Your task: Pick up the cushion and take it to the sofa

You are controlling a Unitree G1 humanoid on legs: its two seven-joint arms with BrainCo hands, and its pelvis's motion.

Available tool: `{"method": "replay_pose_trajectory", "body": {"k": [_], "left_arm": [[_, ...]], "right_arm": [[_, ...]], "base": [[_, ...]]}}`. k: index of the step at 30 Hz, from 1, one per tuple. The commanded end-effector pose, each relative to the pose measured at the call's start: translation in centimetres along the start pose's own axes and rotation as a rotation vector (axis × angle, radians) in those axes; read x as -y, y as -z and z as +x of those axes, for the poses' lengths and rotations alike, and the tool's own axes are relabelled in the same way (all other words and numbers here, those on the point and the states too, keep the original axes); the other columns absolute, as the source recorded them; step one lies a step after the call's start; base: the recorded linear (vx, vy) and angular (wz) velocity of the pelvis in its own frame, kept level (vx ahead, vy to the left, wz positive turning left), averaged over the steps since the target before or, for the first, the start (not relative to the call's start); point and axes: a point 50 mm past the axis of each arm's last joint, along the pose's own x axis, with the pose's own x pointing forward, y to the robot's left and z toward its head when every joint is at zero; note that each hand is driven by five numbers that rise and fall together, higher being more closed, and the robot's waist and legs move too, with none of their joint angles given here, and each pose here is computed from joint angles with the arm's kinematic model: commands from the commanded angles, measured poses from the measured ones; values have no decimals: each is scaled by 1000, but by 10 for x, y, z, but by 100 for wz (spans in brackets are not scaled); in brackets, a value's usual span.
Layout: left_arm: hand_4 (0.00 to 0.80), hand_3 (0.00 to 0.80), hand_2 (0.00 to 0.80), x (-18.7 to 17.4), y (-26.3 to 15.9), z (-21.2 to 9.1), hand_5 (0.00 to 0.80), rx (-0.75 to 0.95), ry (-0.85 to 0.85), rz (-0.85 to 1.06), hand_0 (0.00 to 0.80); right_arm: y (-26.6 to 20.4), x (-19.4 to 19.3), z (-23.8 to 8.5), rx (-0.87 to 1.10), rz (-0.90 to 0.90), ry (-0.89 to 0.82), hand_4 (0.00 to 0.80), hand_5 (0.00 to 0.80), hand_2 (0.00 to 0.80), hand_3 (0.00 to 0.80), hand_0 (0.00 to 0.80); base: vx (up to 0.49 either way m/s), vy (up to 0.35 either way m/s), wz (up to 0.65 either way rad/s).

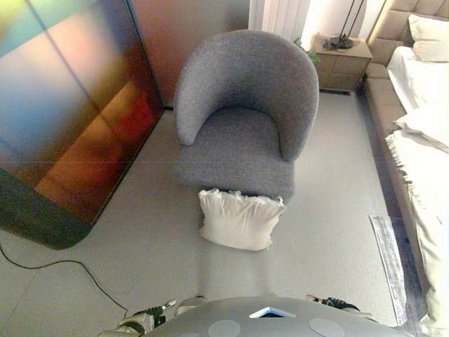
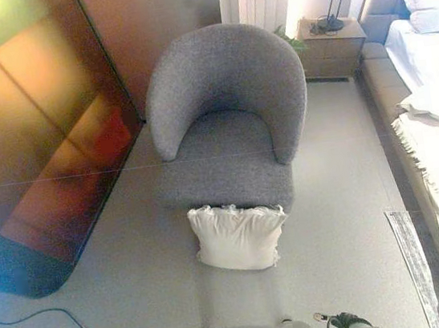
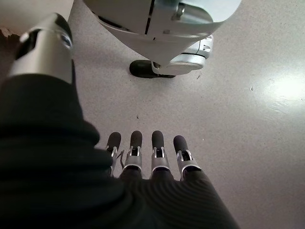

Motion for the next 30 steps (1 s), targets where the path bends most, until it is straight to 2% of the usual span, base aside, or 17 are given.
{"method": "replay_pose_trajectory", "body": {"k": [1, 9, 17, 30], "left_arm": [[0, 0, 0, -7, -8, 0, 0, -8, -40, -5, 0], [0, 0, 0, -9, -11, -1, 0, 0, -58, -19, 0], [0, 0, 0, -3, -13, -1, 0, 15, -17, -90, 0], [0, 0, 0, 2, 11, 1, 0, -34, 8, -87, 0]], "right_arm": [[-10, -14, 0, 10, 3, -23, 0, 0, 0, 0, 0], [-11, -14, 0, 2, -18, -28, 0, 0, 0, 0, 0], [-39, 0, -2, 58, -29, -4, 0, 0, 0, 0, 0], [-20, 3, 0, 5, -56, 37, 0, 0, 0, 0, 0]], "base": [[15, -43, 0], [8, -84, 0], [-59, -100, -15], [345, 75, -17]]}}
